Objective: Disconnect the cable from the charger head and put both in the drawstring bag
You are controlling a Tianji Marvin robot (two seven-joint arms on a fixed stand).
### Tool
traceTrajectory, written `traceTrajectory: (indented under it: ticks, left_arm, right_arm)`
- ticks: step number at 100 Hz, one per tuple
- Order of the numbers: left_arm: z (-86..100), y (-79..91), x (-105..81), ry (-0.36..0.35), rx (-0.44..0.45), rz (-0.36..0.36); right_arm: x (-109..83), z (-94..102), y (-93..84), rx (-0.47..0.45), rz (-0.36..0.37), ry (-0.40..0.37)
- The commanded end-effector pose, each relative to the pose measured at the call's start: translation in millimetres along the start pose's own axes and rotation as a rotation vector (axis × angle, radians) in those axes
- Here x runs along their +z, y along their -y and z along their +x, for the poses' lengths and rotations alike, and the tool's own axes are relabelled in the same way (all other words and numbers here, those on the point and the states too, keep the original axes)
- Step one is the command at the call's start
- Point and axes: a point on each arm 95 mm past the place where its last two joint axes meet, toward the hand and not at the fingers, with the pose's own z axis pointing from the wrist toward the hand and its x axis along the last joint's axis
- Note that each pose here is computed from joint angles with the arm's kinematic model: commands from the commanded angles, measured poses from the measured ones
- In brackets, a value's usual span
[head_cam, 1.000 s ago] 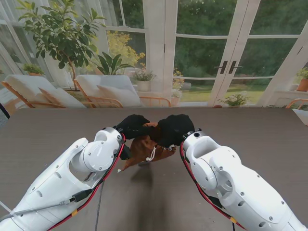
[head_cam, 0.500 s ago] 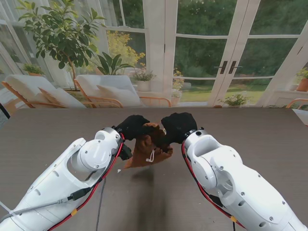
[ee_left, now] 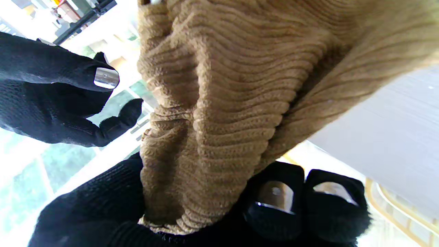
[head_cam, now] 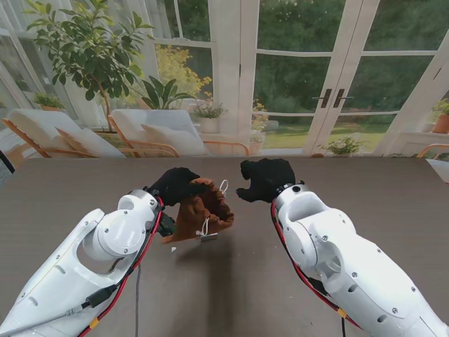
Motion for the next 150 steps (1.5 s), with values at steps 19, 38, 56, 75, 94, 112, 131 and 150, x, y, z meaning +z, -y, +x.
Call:
traceTrajectory:
  ticks: [19, 38, 56, 75, 94, 112, 131, 150]
  left_arm:
    - [-12.4, 6.4, -17.0, 0.035, 0.021, -0.016]
    - [-22.0, 12.2, -25.7, 0.048, 0.005, 0.000]
    - [-32.0, 18.9, -31.1, 0.038, 0.004, 0.011]
    - [-43.1, 23.1, -36.5, -0.001, 0.005, 0.018]
    - [-49.2, 27.0, -38.3, -0.056, 0.011, 0.009]
    - [-49.2, 32.3, -37.5, -0.113, 0.026, 0.007]
    - [-48.2, 34.2, -37.6, -0.148, 0.042, 0.025]
    - [-47.8, 35.7, -41.0, -0.158, 0.072, 0.061]
  right_arm:
    - [7.6, 7.7, 17.9, 0.037, 0.039, -0.020]
    - [16.4, 14.8, 35.5, 0.064, 0.077, -0.026]
    - [27.0, 27.4, 54.2, 0.088, 0.100, -0.031]
    - [37.8, 38.9, 74.5, 0.095, 0.139, -0.034]
    - [45.9, 47.3, 91.5, 0.108, 0.176, -0.036]
    - [50.5, 55.4, 102.1, 0.115, 0.189, -0.046]
    - [55.5, 62.9, 112.3, 0.104, 0.203, -0.056]
    - [62.5, 70.4, 124.9, 0.083, 0.210, -0.057]
